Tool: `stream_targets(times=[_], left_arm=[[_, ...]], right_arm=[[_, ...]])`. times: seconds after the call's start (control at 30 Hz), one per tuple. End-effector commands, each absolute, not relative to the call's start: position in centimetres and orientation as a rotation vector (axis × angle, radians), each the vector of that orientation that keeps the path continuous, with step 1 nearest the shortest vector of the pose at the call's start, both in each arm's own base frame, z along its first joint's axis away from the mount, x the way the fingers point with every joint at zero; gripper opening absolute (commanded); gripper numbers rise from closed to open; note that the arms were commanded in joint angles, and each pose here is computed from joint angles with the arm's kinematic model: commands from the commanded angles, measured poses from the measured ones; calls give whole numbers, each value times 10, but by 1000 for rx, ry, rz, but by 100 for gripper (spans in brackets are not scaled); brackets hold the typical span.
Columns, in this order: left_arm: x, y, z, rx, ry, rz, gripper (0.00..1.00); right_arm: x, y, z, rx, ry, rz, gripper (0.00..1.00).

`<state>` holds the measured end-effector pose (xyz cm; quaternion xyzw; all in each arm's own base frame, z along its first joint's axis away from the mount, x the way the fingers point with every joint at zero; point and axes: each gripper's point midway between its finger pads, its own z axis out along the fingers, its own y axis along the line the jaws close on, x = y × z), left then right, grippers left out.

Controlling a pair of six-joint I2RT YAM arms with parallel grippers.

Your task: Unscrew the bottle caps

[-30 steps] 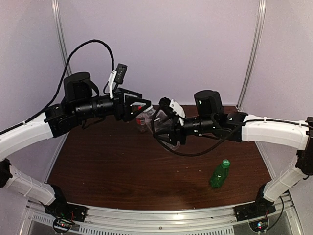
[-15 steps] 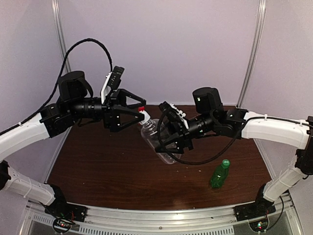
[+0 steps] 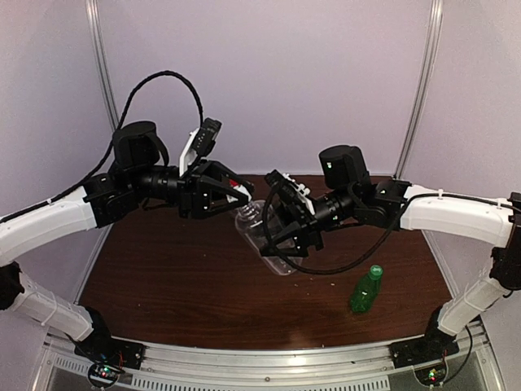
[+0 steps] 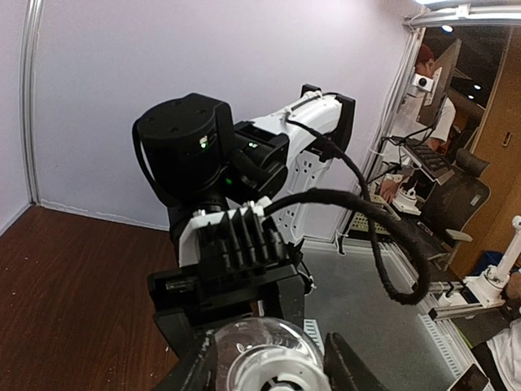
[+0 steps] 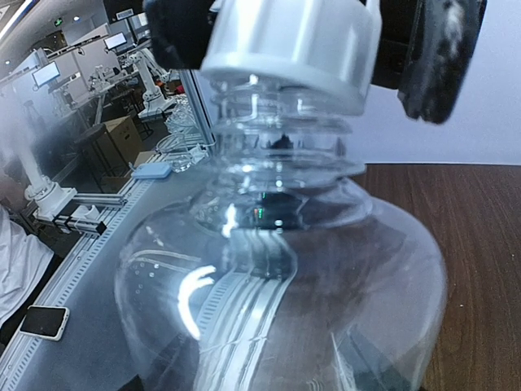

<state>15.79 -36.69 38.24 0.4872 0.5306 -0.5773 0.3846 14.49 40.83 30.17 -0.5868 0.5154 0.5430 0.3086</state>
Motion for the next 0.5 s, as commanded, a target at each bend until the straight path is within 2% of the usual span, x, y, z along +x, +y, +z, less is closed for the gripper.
stream_targets(times=[0.0,0.13,0.27,0.47], left_arm=[[154,-366,390,1262,1285,-1502,40],[155,-367,390,1258,1294,-1508,28],[162,-364,394,1207,1319,-1471,21],[216,-350,404,885,1508,-1228,19]], right_arm=[[147,408,312,-1555,1318,1441,58],[152,407,310,-1541,1337,1423,58],[172,409,306,-1461,1421,1306,56],[222,405,291,-1282,1603,1014,56]])
